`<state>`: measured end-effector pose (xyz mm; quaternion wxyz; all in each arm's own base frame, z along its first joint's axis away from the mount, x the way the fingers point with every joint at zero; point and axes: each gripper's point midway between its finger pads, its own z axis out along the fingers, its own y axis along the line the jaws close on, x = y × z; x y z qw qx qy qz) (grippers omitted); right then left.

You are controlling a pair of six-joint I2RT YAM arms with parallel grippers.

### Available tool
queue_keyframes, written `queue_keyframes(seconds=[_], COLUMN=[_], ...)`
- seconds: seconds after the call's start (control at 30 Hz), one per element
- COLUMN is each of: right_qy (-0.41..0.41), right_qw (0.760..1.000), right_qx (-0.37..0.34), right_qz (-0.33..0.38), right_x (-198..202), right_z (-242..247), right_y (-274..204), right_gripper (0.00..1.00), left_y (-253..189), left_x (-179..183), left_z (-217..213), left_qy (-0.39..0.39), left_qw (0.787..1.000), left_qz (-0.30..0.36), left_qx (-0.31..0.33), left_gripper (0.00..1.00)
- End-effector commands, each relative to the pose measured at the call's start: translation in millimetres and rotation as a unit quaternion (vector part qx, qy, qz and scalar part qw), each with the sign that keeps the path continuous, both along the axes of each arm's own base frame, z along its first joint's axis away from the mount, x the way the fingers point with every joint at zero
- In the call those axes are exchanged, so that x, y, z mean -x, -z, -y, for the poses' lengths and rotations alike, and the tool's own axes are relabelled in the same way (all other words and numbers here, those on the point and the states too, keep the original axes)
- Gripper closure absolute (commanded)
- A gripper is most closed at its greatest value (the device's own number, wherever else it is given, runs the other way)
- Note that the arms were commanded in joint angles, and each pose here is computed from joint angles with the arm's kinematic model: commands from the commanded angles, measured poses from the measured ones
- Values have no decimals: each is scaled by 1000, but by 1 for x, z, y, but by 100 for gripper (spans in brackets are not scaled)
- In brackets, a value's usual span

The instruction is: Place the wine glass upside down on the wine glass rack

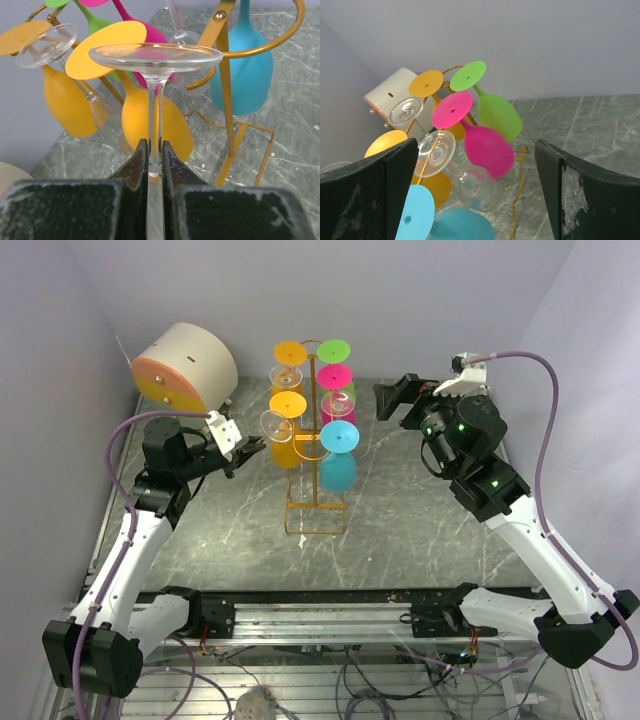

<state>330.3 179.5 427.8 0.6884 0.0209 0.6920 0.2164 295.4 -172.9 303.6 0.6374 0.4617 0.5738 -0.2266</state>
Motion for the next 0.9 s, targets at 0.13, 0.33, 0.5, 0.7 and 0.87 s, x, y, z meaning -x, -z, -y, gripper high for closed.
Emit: queue_keyframes(seconds=[0.13, 0.33, 0.5, 0.7, 0.87], right_qy=[3, 5, 6, 7, 6], right_qw=[1000, 1000, 1000, 1000, 1000], right_qx=[-9, -10, -9, -10, -11], right_qz=[2, 1, -1, -1, -2], right_x=[3, 4, 4, 4, 3], right_z=[6, 8, 9, 10, 8], right_y=[-1, 0, 1, 0, 1], right_gripper=[0, 0, 0, 0, 0], left_y=[-13, -12, -10, -6, -3], left_x=[6, 5, 9, 15, 12], left_z=[8, 12, 18, 24, 26], left_qy=[44, 52, 70, 90, 87], left_qw=[998, 998, 997, 995, 995], left_qz=[38, 40, 43, 39, 36], left_qx=[-24, -21, -14, -14, -17], left_gripper=[93, 93, 93, 93, 93])
